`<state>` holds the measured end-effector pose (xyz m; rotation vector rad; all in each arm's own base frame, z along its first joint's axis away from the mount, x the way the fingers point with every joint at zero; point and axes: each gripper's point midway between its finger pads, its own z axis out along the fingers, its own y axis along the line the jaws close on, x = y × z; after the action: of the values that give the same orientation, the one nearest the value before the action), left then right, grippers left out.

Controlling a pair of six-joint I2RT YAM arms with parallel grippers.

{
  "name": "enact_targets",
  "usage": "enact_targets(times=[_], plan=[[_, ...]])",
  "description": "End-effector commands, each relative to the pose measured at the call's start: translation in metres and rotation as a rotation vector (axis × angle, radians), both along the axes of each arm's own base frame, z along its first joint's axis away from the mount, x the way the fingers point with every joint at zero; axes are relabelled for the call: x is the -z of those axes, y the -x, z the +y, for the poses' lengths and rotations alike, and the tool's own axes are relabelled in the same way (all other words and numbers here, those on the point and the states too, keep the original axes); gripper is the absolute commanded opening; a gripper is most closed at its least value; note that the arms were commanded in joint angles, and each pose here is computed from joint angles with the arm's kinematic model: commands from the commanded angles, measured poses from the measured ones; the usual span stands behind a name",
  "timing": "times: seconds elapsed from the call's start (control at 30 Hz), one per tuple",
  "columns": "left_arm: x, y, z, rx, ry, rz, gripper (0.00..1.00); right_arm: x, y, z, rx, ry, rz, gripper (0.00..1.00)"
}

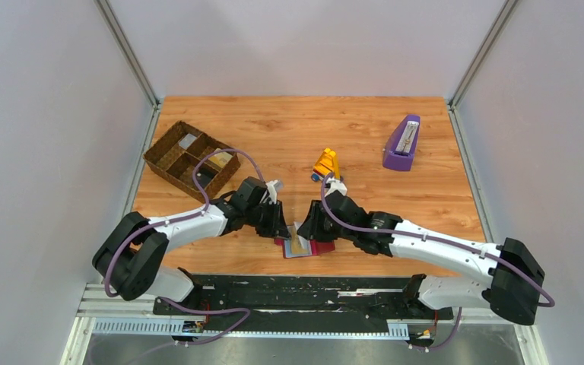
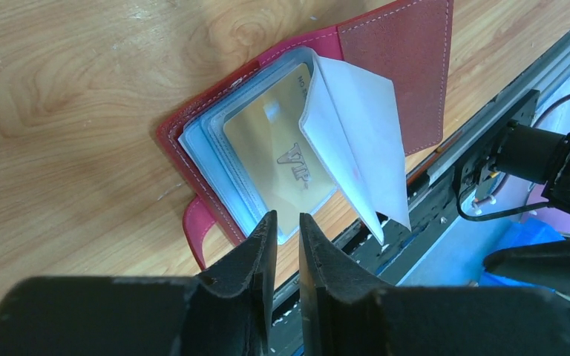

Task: Take the credit cards out of the card holder
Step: Open the card holder at the center of the board.

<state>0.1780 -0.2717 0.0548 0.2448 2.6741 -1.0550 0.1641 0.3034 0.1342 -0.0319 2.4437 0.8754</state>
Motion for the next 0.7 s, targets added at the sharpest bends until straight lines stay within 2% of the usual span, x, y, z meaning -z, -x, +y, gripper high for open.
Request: enact_targets(times=[0.0,0.67], plan=[[-0.007,-0.006,-0.007,0.004,0.039,-0.043,0.24,-0.021,0.0,0.031,-0.066,-0.099,-0.029,0.25],[-0.018,-0.025,-0.047,0.054,0.201,-0.046,0.23,0.008,0.013,0.028,-0.065,-0.038,-0.018,0.24]])
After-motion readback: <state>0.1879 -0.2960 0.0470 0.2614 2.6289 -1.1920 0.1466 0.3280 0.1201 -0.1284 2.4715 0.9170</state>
